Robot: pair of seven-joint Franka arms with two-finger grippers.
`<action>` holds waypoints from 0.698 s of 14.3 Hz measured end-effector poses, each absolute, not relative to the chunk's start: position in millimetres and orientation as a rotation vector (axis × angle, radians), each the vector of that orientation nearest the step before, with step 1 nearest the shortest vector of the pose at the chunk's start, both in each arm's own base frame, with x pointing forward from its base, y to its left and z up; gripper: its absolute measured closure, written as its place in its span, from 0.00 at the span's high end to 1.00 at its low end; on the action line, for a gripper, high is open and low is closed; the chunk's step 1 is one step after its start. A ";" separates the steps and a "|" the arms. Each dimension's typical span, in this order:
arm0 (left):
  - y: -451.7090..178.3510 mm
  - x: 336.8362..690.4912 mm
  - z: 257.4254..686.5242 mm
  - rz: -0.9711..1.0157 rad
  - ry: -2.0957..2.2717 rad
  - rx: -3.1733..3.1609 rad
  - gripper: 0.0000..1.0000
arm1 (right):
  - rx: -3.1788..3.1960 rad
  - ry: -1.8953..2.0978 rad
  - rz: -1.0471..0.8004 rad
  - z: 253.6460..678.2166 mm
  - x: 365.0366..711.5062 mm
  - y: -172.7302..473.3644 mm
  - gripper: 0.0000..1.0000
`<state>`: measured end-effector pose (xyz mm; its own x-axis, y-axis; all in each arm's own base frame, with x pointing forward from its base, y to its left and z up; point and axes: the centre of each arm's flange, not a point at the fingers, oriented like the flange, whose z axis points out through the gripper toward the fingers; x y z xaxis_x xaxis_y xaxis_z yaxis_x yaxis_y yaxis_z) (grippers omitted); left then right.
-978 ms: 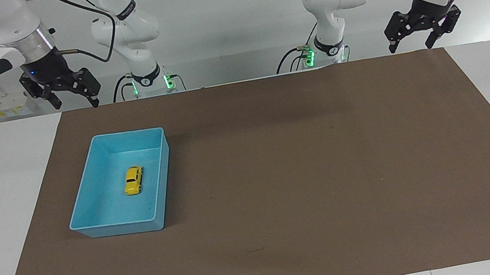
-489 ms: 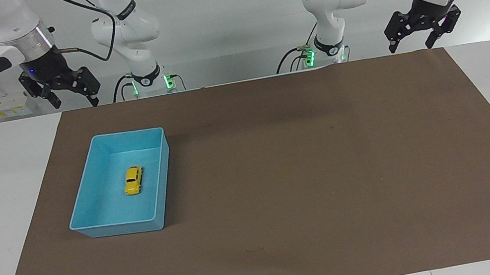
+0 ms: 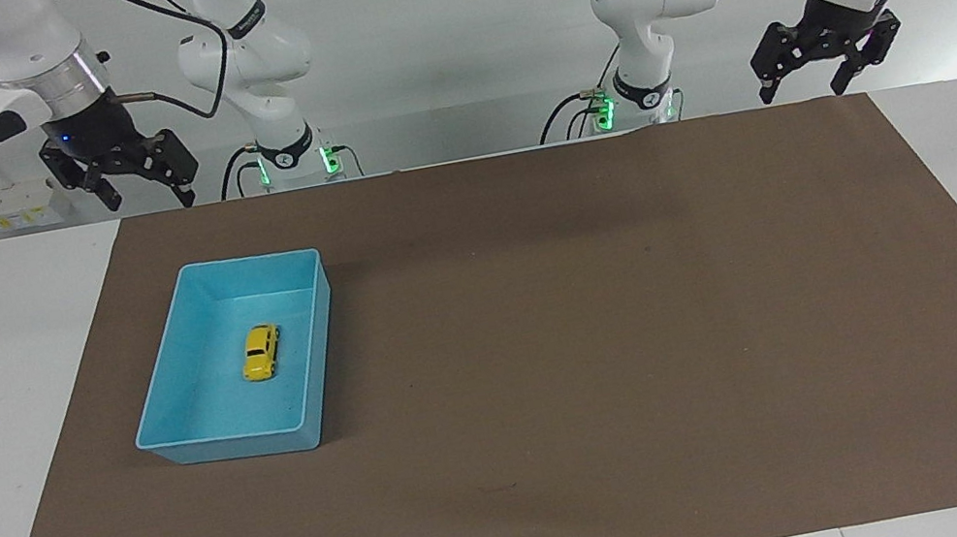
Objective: Wind up and store yellow beetle car
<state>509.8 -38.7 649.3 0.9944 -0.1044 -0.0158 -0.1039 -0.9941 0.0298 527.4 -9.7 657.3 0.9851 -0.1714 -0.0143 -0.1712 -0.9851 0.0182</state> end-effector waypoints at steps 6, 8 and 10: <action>-38.7 509.8 649.3 -0.027 -0.162 3.108 1.00 | 3.117 -0.222 -0.026 657.2 527.2 -10.1 1.00; -38.7 509.8 649.3 -0.027 -0.162 3.108 1.00 | 3.117 -0.221 -0.027 656.9 527.2 -10.1 1.00; -38.7 509.8 649.3 -0.027 -0.162 3.108 1.00 | 3.117 -0.221 -0.027 656.8 527.2 -10.0 1.00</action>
